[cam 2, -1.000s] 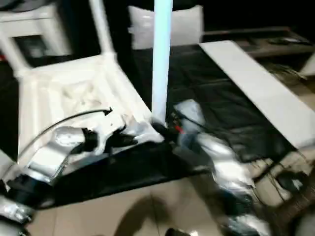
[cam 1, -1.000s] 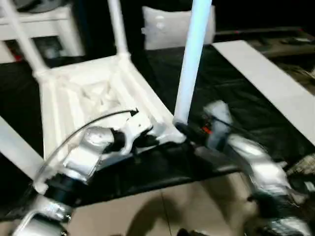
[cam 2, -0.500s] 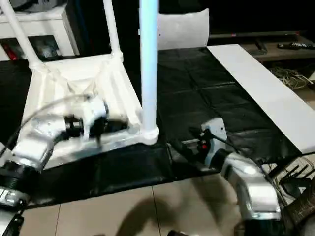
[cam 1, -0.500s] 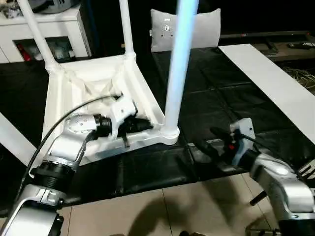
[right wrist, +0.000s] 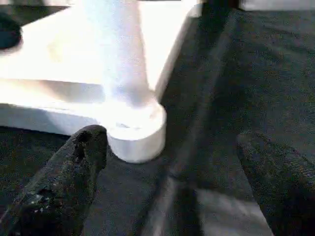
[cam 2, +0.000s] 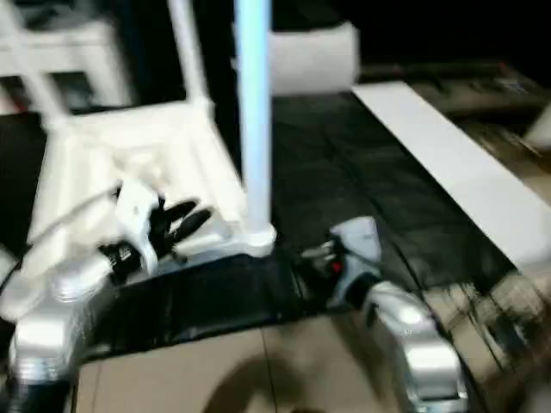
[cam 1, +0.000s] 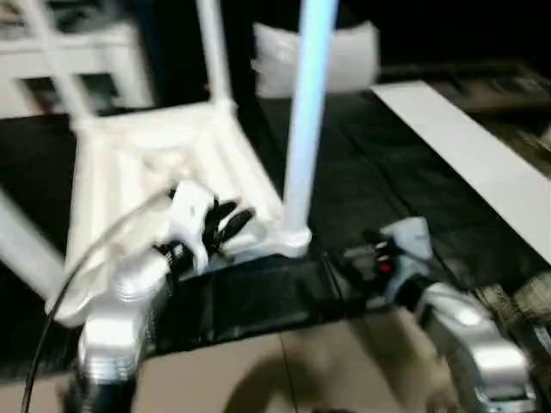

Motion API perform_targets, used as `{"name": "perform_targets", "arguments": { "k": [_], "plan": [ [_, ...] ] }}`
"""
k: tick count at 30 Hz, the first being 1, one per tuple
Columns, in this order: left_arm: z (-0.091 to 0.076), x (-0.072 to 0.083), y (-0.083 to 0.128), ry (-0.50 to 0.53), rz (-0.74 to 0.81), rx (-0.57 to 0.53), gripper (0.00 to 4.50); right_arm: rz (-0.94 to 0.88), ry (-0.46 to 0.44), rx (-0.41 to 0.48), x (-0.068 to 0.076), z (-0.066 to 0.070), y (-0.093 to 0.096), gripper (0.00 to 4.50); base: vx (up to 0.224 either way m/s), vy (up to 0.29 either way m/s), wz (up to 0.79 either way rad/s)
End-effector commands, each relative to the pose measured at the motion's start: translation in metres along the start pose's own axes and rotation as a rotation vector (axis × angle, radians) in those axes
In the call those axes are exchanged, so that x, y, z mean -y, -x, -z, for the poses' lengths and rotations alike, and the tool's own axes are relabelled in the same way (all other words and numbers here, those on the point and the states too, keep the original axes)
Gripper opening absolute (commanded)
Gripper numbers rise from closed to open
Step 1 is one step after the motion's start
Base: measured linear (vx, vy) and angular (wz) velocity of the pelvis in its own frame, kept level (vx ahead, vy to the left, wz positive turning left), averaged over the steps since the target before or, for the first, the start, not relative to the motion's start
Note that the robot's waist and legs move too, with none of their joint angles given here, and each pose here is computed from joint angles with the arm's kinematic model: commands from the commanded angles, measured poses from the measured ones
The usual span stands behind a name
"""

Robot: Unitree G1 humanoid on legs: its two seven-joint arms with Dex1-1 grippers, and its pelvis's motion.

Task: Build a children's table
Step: Rotate leg to tighten

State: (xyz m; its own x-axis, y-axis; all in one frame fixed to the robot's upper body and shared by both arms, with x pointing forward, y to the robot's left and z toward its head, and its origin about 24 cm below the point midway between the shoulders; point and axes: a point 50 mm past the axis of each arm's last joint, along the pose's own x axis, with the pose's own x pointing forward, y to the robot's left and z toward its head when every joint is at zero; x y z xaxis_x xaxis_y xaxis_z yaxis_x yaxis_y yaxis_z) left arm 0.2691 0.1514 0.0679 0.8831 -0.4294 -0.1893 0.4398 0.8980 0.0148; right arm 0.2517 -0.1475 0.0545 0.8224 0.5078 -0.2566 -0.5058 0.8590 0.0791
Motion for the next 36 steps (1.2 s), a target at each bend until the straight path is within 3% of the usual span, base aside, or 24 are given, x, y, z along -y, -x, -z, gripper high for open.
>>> {"name": "perform_targets", "arguments": {
  "k": [1,4,11,12,15,21,30,36],
  "plan": [
    [-0.006,-0.003,0.006,-0.003,-0.082,0.000,1.40,0.030,-0.011,0.040,0.003,-0.007,-0.003,4.50,-0.022,-0.190,0.59],
    [-0.006,-0.003,0.008,-0.036,-0.088,-0.014,1.40,0.049,-0.048,0.071,0.004,-0.009,-0.003,4.50,0.035,-0.122,0.11],
    [-0.006,0.005,0.008,-0.053,-0.034,-0.054,1.40,0.084,-0.035,0.079,0.007,-0.005,0.002,4.50,-0.016,0.027,0.07],
    [-0.007,0.007,0.006,-0.050,0.020,-0.056,1.59,0.085,-0.031,0.080,0.008,-0.005,0.002,4.50,-0.047,0.074,0.25],
    [-0.008,0.012,-0.001,-0.050,0.162,-0.085,1.59,0.084,-0.028,0.085,0.012,-0.008,0.003,4.50,-0.057,0.062,0.12],
    [-0.011,0.005,-0.026,-0.157,0.406,-0.175,1.59,0.033,0.025,0.071,0.027,-0.013,0.007,4.50,-0.050,0.022,-0.04],
    [-0.003,0.001,-0.051,-0.225,0.567,-0.337,1.84,-0.047,0.061,0.006,0.038,-0.012,0.014,4.50,0.005,-0.018,-0.08],
    [-0.013,-0.004,-0.067,-0.258,0.547,-0.289,1.84,-0.065,0.077,0.002,0.041,-0.014,0.016,4.50,0.000,0.000,0.00]
  ]
}}
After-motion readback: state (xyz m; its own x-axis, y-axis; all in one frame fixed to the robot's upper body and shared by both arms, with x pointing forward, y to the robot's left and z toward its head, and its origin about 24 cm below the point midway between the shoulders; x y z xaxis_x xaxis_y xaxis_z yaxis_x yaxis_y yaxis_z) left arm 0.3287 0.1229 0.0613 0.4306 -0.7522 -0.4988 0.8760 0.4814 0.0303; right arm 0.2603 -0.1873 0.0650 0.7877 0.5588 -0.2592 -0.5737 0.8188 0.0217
